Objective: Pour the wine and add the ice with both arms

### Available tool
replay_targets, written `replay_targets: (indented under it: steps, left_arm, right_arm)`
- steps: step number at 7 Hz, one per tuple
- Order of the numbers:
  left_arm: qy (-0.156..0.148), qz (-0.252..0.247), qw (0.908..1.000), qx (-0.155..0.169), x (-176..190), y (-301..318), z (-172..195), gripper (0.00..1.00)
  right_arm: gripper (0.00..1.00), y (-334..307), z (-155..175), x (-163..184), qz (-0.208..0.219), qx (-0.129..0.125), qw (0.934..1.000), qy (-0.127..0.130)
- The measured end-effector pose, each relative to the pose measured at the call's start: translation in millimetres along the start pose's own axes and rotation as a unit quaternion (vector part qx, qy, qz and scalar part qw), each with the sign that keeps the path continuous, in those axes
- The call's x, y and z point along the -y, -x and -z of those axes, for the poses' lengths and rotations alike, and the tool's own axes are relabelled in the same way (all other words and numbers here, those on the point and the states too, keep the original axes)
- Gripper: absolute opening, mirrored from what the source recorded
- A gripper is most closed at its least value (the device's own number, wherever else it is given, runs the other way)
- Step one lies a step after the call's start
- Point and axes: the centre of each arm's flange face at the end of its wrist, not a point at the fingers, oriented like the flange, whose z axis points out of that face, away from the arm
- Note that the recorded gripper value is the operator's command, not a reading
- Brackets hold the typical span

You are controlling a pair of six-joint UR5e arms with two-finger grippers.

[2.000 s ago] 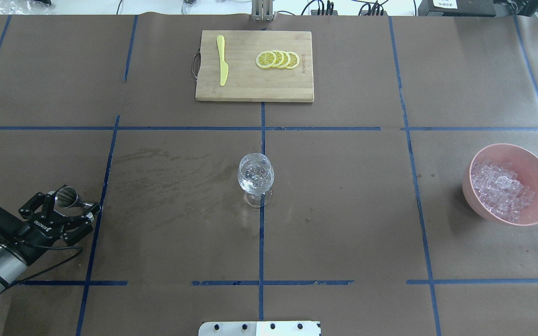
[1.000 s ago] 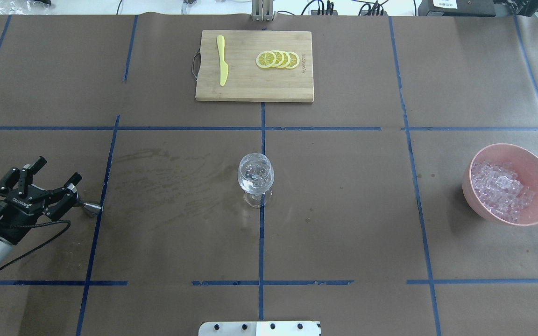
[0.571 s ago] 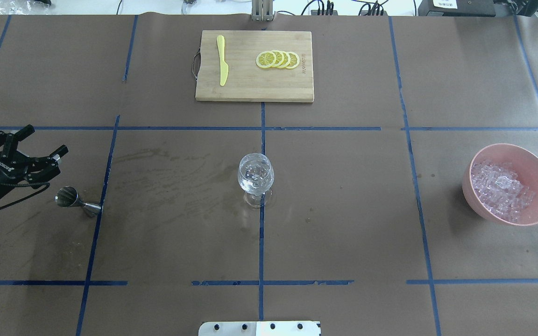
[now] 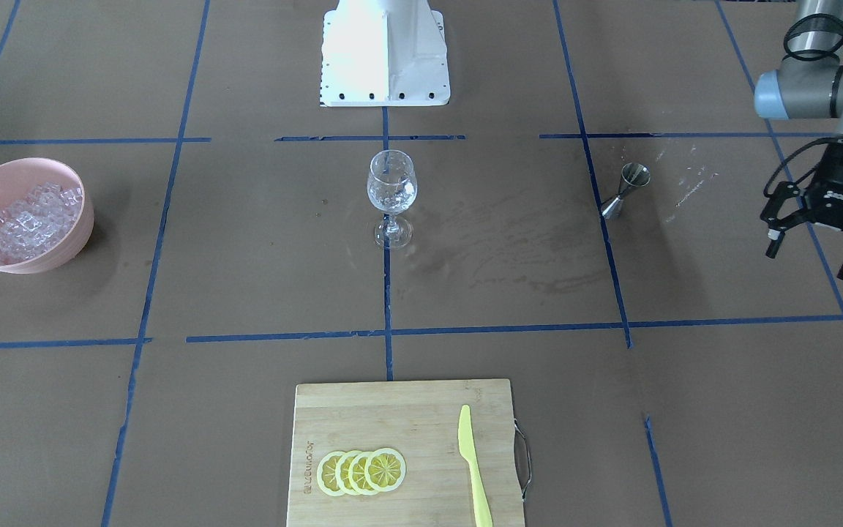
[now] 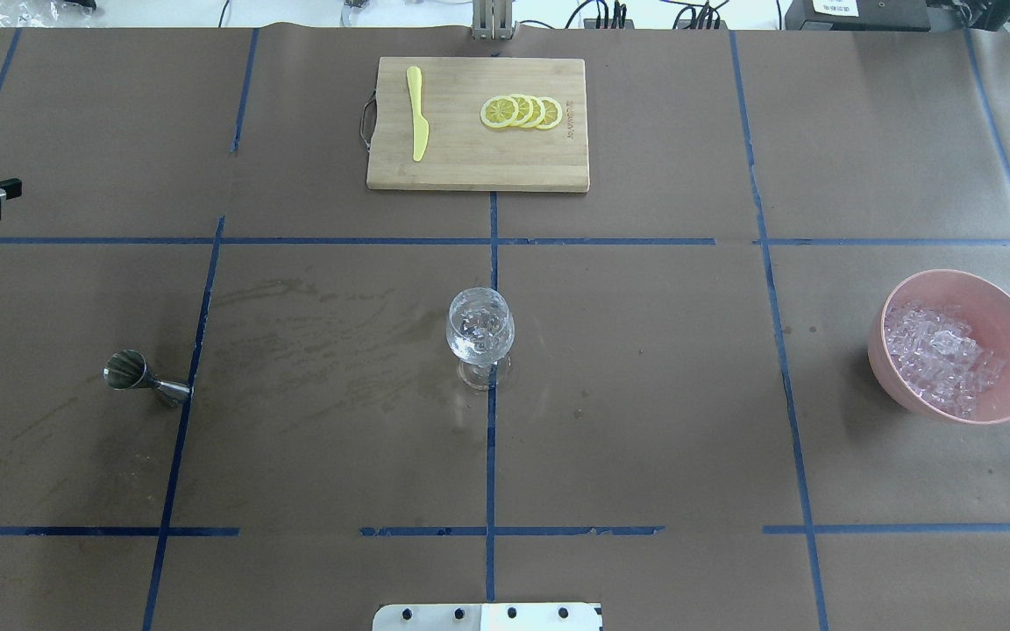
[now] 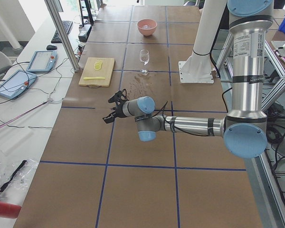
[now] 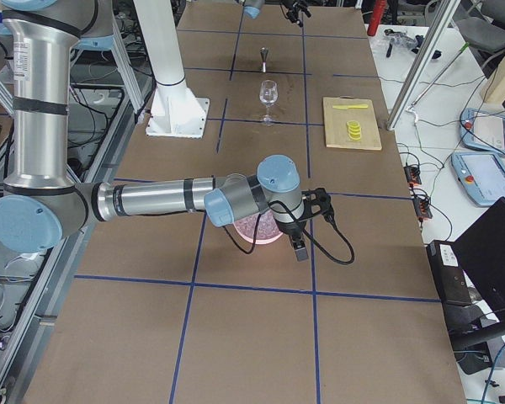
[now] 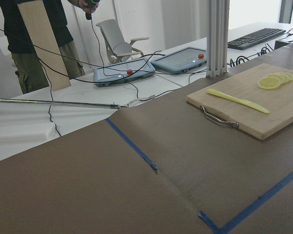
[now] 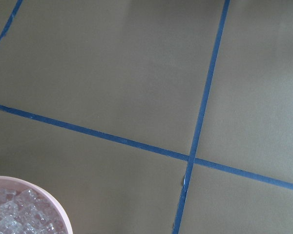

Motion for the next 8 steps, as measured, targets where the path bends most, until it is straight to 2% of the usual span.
replay_targets:
  steps: [1,2,3,5,6,7,8]
  left_arm:
    - [0.034,-0.017,0.9989,0.027,9,36,11,1.0]
    - [0.083,-0.017,0.9948,0.057,11,72,20,1.0]
    - [0.144,0.008,0.9855,0.09,7,103,25,1.0]
    - [0.258,0.05,0.9556,0.133,-13,148,35,1.0]
    - [0.308,0.082,0.9387,0.132,-23,165,44,1.0]
    - [0.35,0.128,0.9226,0.1,-38,170,50,1.0]
    - [0.373,0.167,0.9105,0.065,-55,169,56,1.0]
  right_arm:
    - [1.0,0,0,0,0.0,0.0,1.0,0.0]
    - [1.0,0,0,0,0.0,0.0,1.0,0.0]
    - [1.0,0,0,0,0.0,0.0,1.0,0.0]
    - [1.0,-2,-1,-1,-0.002,0.0,1.0,0.002]
    - [1.0,-2,-2,-2,-0.003,0.0,1.0,0.003]
    - [1.0,-3,-3,-2,-0.004,0.0,1.0,0.004]
    - [1.0,-3,-4,-3,-0.004,0.0,1.0,0.005]
